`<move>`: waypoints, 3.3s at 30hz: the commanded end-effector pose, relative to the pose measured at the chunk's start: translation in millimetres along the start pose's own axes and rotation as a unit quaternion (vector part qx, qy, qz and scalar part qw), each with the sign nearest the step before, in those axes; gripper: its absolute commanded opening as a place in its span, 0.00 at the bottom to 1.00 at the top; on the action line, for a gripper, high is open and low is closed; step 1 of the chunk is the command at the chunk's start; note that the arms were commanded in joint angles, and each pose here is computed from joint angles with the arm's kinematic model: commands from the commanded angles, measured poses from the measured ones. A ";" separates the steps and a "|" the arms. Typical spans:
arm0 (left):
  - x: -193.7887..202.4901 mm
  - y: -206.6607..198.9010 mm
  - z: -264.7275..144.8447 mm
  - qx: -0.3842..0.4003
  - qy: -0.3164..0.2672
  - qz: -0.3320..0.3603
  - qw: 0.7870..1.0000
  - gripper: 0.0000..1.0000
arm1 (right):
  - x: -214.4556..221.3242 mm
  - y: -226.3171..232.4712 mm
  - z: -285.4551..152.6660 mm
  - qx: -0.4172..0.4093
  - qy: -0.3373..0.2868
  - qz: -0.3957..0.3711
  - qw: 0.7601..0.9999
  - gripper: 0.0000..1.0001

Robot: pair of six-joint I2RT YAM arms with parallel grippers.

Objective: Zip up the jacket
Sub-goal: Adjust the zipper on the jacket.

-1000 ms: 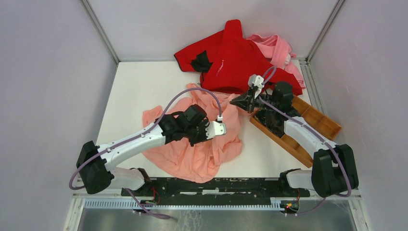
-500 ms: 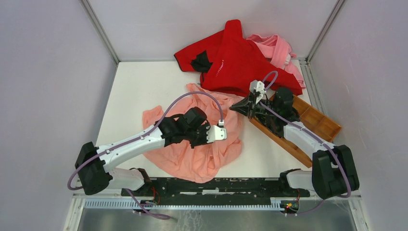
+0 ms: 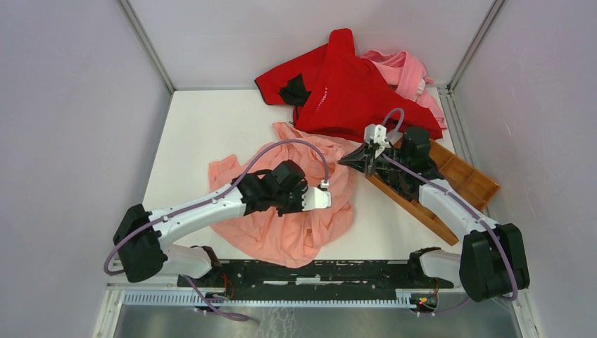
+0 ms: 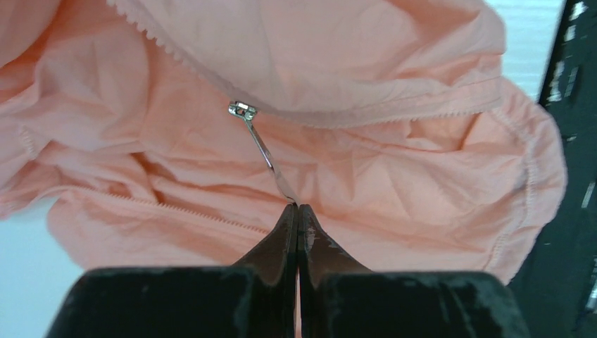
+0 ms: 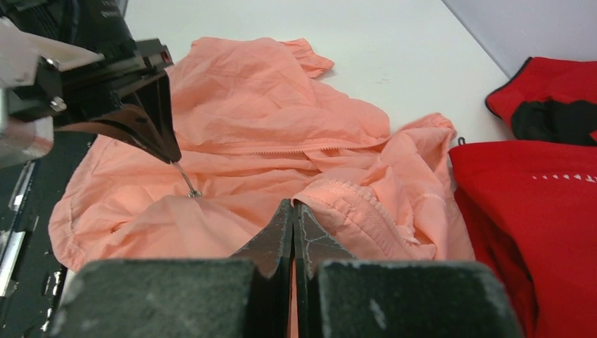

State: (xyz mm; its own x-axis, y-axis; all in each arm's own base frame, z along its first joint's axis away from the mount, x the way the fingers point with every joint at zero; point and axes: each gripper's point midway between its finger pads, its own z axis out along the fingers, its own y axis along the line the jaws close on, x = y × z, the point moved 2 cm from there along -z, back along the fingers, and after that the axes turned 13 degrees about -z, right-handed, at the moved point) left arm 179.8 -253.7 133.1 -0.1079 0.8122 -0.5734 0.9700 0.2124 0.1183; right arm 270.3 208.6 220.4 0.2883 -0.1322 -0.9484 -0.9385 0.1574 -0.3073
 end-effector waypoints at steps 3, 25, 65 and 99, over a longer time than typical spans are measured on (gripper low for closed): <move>2.0 18.7 -31.4 -0.076 -0.017 0.050 0.996 0.02 | -5.7 -30.2 -10.2 0.062 0.026 -0.025 0.997 0.00; -27.7 -41.2 -17.3 0.039 -0.077 0.163 0.983 0.02 | -20.1 -22.0 10.4 0.018 -0.027 0.013 0.999 0.00; -92.2 -16.0 -53.0 0.150 -0.338 -0.246 0.896 0.60 | 3.0 19.2 -2.9 -0.050 -0.016 -0.039 0.998 0.00; -113.0 68.8 -21.9 0.113 -0.516 -0.280 0.801 0.83 | -57.9 10.2 23.6 -0.140 -0.027 -0.105 0.984 0.02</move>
State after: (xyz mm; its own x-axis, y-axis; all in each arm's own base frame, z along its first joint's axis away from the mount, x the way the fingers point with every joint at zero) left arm 257.4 -310.5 187.4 -0.4426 -0.2050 -0.8730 0.8088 0.3291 -0.4873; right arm 251.0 236.9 256.3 0.4424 -0.1077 -0.8903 -0.8937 -0.1353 -0.4277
